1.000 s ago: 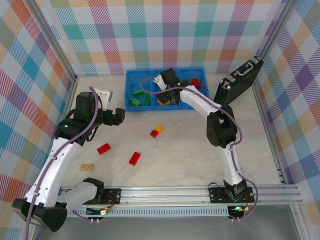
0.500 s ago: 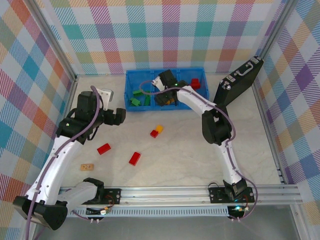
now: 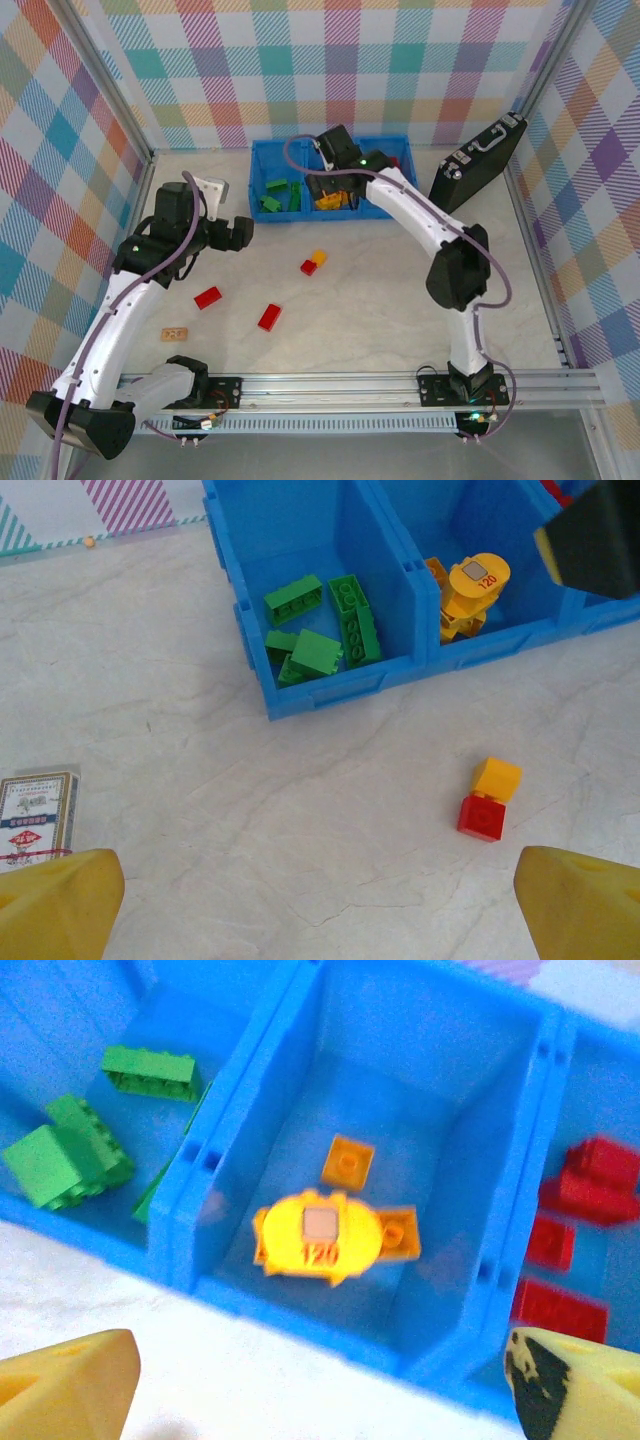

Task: Sort the legos into containers by color
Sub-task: Pick up the lego from the center of the table.

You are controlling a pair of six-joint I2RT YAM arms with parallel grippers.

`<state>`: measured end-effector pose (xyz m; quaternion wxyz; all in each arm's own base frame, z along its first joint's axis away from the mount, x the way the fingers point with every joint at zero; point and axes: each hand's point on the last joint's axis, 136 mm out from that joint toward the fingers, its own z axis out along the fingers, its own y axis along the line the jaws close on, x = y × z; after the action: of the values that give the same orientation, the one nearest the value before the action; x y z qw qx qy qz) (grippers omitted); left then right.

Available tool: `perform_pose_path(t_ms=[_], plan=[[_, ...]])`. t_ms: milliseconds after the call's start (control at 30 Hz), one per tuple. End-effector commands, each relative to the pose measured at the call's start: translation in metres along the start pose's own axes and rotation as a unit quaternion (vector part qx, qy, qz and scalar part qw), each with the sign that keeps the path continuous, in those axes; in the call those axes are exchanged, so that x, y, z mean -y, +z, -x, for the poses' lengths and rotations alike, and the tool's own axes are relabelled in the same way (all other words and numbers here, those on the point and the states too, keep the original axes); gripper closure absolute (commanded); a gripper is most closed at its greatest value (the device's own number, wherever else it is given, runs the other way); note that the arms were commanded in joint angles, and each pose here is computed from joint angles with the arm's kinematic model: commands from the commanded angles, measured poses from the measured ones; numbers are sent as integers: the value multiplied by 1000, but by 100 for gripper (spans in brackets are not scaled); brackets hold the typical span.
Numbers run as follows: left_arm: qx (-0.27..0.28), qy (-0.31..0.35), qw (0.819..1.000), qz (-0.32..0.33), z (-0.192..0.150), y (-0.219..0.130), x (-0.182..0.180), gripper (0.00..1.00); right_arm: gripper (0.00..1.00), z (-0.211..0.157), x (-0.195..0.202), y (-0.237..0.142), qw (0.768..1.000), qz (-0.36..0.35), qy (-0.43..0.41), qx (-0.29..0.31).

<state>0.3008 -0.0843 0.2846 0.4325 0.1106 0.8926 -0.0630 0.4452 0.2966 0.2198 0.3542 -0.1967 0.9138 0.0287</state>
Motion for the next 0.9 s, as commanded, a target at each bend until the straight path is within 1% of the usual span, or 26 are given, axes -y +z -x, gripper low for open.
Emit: perform_pose_path(t_ms=[0, 67, 167, 267, 367, 567, 667, 867], plan=[[11, -12, 1000, -5, 7, -6, -1, 0, 7, -36, -7, -11, 990, 0, 130, -49], [12, -14, 1000, -4, 7, -7, -1, 0, 7, -50, -13, -16, 982, -13, 178, -64], [20, -16, 1000, -4, 9, -12, -1, 0, 10, -68, -32, -18, 966, 9, 246, -84], [32, -17, 999, -5, 11, -19, -1, 0, 11, -88, -50, -8, 941, 35, 316, -117], [43, -18, 999, -5, 13, -26, -1, 0, 12, -109, -61, 4, 920, 37, 361, -146], [55, -18, 998, -7, 14, -34, 0, 0, 12, -144, -73, 26, 890, 24, 407, -202], [60, -18, 998, -5, 15, -37, -1, 0, 12, -152, -77, 35, 883, 20, 417, -214], [75, -12, 997, -9, 20, -47, 3, 0, 12, -162, -80, 59, 879, -2, 418, -229]])
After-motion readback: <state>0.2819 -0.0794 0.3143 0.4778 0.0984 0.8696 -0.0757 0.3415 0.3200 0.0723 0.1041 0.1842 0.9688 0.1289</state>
